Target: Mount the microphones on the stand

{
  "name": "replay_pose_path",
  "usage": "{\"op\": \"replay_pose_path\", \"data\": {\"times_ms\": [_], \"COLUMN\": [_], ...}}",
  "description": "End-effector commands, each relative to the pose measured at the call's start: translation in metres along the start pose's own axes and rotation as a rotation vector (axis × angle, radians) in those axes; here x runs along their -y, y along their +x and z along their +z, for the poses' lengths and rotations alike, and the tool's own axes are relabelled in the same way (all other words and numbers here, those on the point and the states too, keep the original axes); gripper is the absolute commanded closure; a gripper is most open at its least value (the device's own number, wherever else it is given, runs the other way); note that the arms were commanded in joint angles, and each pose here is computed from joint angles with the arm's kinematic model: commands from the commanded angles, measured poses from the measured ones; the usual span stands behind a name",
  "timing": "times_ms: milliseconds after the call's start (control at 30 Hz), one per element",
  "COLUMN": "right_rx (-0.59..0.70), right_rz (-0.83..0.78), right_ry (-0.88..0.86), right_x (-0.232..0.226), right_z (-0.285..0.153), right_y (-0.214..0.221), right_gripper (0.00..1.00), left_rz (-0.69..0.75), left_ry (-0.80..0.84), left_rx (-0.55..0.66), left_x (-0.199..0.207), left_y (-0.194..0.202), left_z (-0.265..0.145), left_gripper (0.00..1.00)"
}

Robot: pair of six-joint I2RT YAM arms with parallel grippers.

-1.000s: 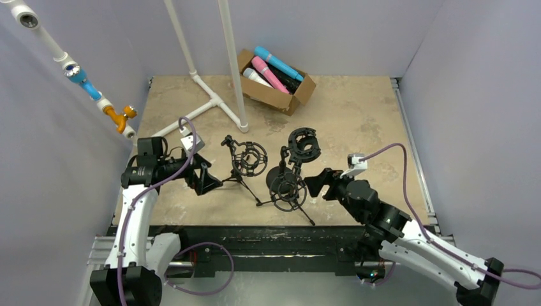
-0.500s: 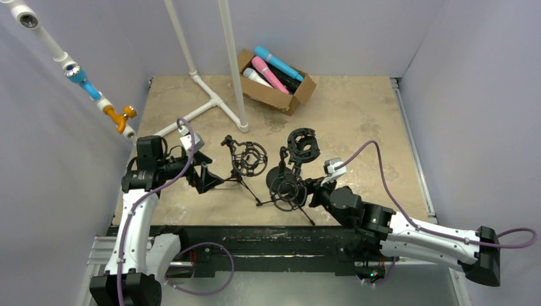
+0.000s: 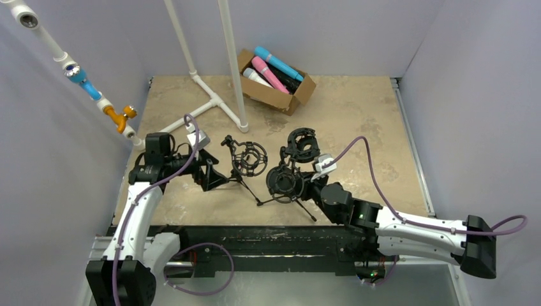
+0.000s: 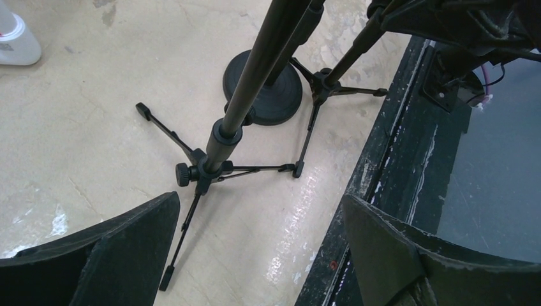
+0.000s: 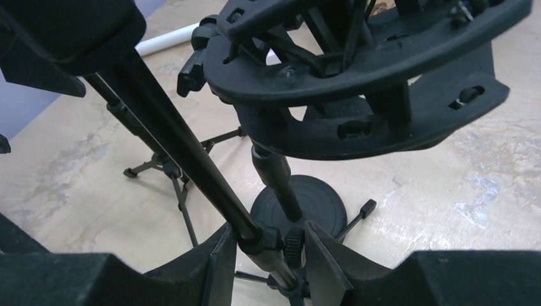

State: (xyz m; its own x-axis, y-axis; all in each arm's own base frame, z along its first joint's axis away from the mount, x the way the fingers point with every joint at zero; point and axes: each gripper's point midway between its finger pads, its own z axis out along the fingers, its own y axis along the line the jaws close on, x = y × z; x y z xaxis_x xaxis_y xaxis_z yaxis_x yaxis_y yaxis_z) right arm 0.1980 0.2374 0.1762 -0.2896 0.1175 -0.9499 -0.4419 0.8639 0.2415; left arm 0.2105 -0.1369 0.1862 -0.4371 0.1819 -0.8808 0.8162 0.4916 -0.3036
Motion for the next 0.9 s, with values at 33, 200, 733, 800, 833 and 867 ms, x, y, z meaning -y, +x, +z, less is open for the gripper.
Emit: {"op": "replay_pose_path", "data": {"times_ms": [33, 200, 733, 800, 833, 867], "right_rx": [0.121, 0.158, 0.311, 0.316, 0.328, 0.339], "right_rz": [0.069, 0.075, 0.077, 0.068, 0.074, 0.081], "right_ry": [0.037, 0.112, 0.415, 0.503, 0.536, 0.563], "right_x": [-0.004, 0.021, 0.099, 0.112, 0.118, 0.123], "right_z": [0.003, -0.014, -0.066, -0.074, -0.078, -0.082], "right_y": [-0.041, -0.052, -0.092, -0.096, -0.098, -0.100], "right_gripper": [0.98, 1.00, 1.00, 1.00, 1.00, 1.00], "left_rz": [0.041, 0.046, 0.089, 0.109, 0.122, 0.134], "left_ry": [0.025, 0.042, 0.091, 0.090, 0.092, 0.093], "left_rx": [0.042, 0.040, 0.090, 0.089, 0.088, 0.086], "left_x": [0.003, 0.005, -0.003, -0.006, -0.007, -0.008], "left_y": [-0.025, -0.029, -0.056, -0.058, -0.058, -0.059], "left_z": [0.005, 0.011, 0.035, 0.040, 0.042, 0.044], "left_gripper": [0.00, 0.00, 0.00, 0.00, 0.00, 0.01]}}
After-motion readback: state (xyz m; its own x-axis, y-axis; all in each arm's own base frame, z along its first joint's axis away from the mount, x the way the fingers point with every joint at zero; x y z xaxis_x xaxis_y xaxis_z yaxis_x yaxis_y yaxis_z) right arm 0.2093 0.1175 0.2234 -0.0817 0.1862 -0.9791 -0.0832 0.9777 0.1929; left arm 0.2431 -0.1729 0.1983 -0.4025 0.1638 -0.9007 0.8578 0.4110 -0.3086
